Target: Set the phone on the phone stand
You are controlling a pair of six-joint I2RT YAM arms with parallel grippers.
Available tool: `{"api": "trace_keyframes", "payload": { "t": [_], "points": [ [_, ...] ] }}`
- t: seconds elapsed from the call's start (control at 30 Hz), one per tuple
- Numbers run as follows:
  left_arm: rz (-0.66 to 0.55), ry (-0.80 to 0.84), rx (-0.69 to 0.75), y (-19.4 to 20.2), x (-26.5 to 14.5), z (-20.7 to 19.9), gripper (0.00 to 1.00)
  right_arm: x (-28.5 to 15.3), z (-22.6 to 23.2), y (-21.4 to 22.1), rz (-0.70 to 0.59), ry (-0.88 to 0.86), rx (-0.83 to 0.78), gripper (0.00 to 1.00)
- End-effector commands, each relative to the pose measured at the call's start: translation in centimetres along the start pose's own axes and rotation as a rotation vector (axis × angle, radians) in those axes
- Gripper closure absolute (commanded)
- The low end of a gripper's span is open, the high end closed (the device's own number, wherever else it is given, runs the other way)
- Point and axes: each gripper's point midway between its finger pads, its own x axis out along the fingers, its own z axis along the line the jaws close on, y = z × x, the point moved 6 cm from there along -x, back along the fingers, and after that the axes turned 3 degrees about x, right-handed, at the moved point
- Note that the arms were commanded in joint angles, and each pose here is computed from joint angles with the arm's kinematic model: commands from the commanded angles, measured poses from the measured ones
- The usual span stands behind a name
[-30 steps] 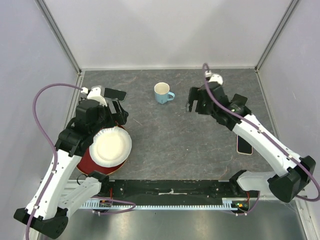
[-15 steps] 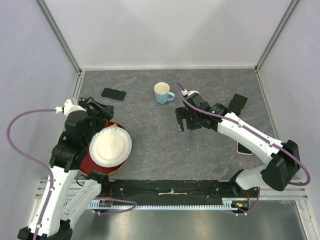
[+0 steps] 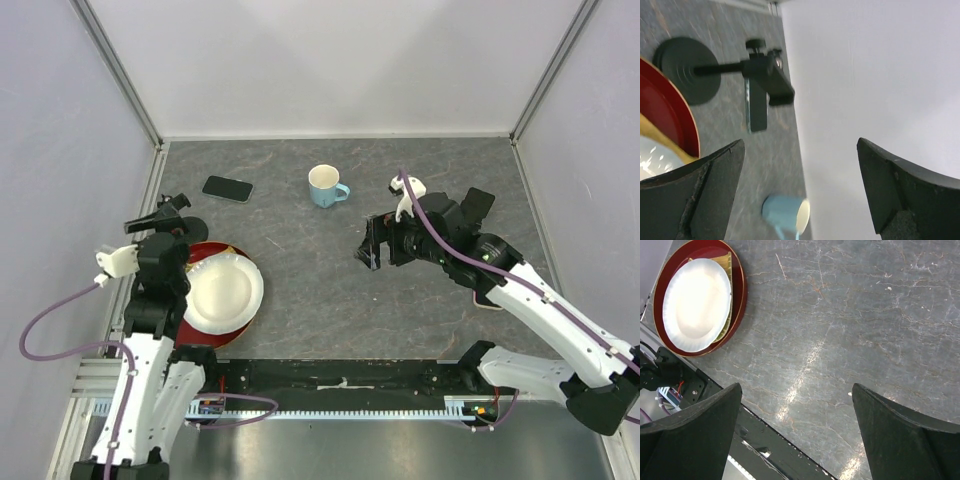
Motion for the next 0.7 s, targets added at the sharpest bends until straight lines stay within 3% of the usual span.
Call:
{"api": "trace_keyframes", "payload": {
  "t": [0.0,0.2,0.67],
  "points": [
    [-0.098,-0.018,-0.199,-1.8,3.4,-0.7,0.02,-0.5,-0.3,-0.1,-0.033,0.007,-0.02,0.02],
    [-0.101,-0.026,-0.281,-2.3,7.2,0.5,0.03,-1.4,-0.6,-0.1,-0.042,0.03,-0.029,0.02],
    [-0.097,-0.021,-0.187,-2.7,12.9,0.4,0.06,-2.2,-0.9,-0.5,-0.068,0.058,-0.038,0.02]
  ]
}}
